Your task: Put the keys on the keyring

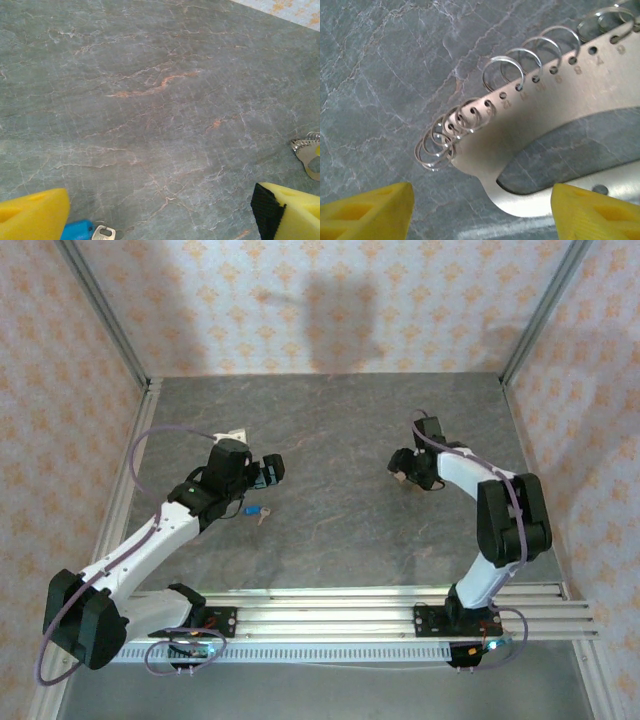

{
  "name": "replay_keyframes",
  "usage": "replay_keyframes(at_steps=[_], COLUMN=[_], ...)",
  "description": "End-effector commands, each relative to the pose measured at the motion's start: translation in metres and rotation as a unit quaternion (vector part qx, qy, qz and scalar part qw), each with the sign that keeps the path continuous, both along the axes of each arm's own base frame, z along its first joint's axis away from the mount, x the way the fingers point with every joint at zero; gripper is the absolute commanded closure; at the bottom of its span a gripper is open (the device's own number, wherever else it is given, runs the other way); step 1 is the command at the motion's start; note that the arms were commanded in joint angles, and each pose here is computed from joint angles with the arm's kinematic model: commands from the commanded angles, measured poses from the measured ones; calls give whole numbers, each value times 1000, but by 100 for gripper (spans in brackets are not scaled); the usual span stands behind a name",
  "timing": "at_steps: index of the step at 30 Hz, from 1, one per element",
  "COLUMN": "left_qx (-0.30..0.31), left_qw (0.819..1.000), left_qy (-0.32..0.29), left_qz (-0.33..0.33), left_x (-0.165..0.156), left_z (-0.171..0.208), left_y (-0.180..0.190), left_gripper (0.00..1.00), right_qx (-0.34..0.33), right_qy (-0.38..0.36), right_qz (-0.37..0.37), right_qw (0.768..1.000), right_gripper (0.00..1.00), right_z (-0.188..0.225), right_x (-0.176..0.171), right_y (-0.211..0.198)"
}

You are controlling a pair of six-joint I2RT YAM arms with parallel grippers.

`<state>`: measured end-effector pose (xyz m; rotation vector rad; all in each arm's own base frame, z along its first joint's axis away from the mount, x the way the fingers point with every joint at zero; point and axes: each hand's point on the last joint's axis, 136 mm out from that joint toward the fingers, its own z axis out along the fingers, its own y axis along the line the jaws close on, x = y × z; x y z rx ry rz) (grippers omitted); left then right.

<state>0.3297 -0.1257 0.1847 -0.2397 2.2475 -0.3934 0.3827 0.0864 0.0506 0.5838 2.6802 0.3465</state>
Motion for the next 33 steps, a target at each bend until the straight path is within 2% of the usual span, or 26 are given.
replay_keyframes(at_steps=[1, 11, 21, 33], left_qx=[-6, -2, -9, -15], left_qw=[1000, 1000, 1000, 1000], left_qy=[5, 6, 4, 1], left_qz=[0, 0, -5, -15], left_x=[-2, -5, -3, -2], left_z=[-6, -9, -9, -4], left_y=[-4, -3, -7, -14], left_gripper=[5, 5, 5, 5], right_qx=[-15, -13, -28, -6], right_qy=[9, 32, 36, 21], right_qz=[-11, 1, 37, 68], right_qw=[1000, 999, 998, 997], right_gripper=[28, 31, 31, 32], right_z=[-6, -29, -35, -34], right_x=[9, 11, -6, -24], right_y=[-1, 17, 48, 106])
